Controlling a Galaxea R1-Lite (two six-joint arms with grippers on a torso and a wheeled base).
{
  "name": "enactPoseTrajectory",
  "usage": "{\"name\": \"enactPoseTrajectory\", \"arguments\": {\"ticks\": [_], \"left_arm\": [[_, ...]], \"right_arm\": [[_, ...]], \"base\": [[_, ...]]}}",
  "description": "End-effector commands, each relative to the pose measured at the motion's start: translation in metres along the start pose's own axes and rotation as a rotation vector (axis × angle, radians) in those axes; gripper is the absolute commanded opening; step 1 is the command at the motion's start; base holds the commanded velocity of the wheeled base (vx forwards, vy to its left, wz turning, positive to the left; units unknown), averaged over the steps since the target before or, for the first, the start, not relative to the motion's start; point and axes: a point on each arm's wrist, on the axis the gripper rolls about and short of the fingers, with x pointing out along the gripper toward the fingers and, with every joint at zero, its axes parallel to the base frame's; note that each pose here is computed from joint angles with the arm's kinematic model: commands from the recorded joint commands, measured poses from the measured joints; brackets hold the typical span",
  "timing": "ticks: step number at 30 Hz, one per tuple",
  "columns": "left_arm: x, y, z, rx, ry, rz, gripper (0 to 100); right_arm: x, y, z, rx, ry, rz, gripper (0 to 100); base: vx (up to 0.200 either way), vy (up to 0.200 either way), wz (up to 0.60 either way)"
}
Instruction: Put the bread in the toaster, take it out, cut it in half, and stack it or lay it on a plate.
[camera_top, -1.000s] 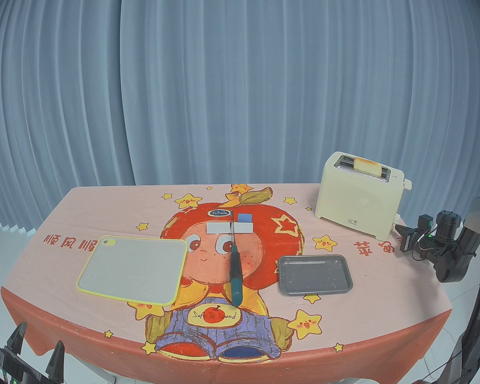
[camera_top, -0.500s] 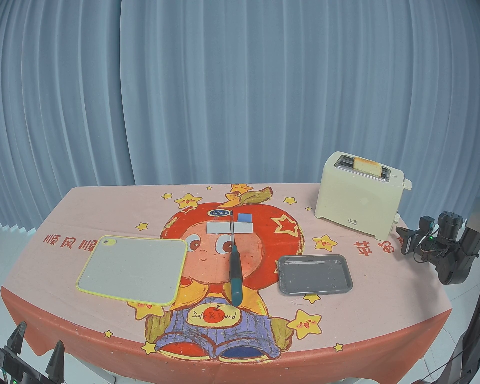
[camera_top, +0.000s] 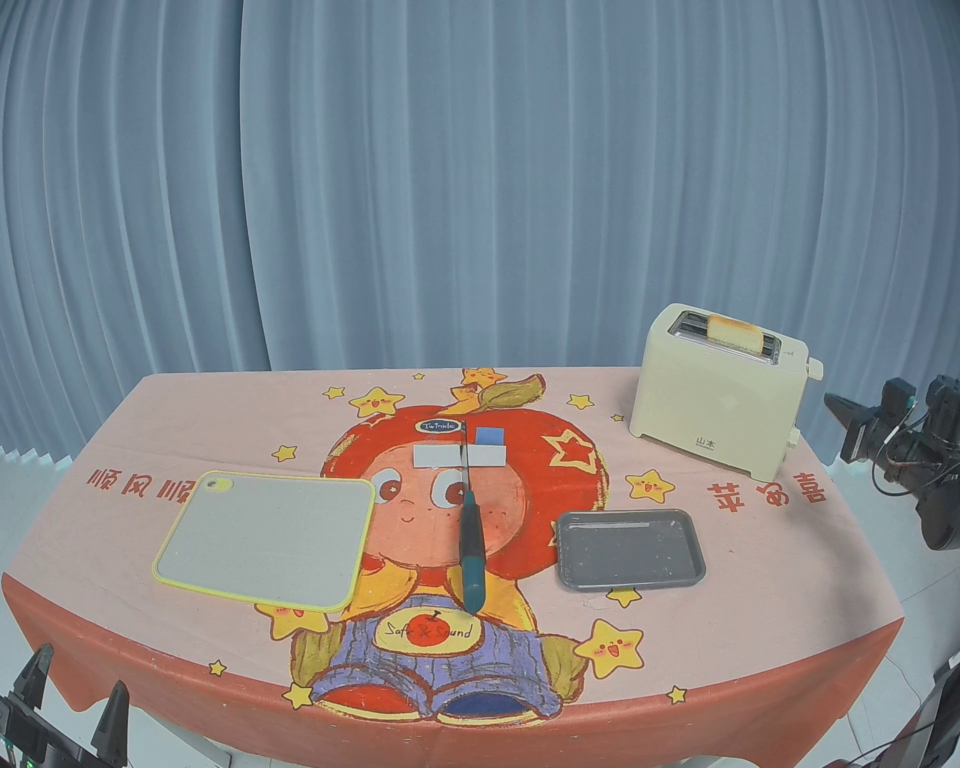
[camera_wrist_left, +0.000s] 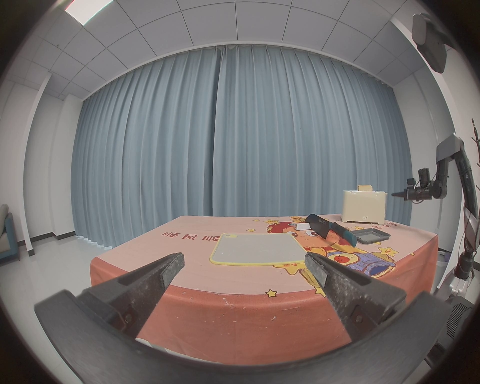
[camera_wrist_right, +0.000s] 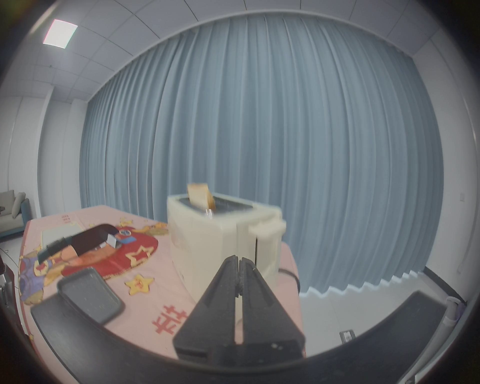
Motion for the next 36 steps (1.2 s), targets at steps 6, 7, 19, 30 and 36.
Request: {"name": "enactPoseTrajectory", "arguments": {"ticks": [6, 7, 19, 30, 36], "left_arm": [[0.001, 0.000, -0.005, 0.000, 0.017, 0.000, 100], [0.001, 0.000, -0.005, 0.000, 0.017, 0.000, 100], [0.001, 0.000, -0.005, 0.000, 0.017, 0.000, 100], [0.001, 0.000, -0.005, 0.000, 0.017, 0.000, 100], [0.001, 0.000, -0.005, 0.000, 0.017, 0.000, 100]], "right_arm": [[-0.009, 0.000, 0.047, -0.010, -0.158, 0.012, 0], [-0.008, 0.000, 0.048, 0.002, -0.161, 0.013, 0], [0.025, -0.017, 0.014, 0.084, -0.114, 0.009, 0], [0.044, -0.027, -0.023, 0.124, -0.028, 0.003, 0], [0.045, -0.026, -0.037, 0.138, 0.015, 0.004, 0]], "base": [[0.000, 0.000, 0.00], [0.000, 0.000, 0.00], [0.000, 0.000, 0.00], [0.000, 0.000, 0.00], [0.000, 0.000, 0.00]]}}
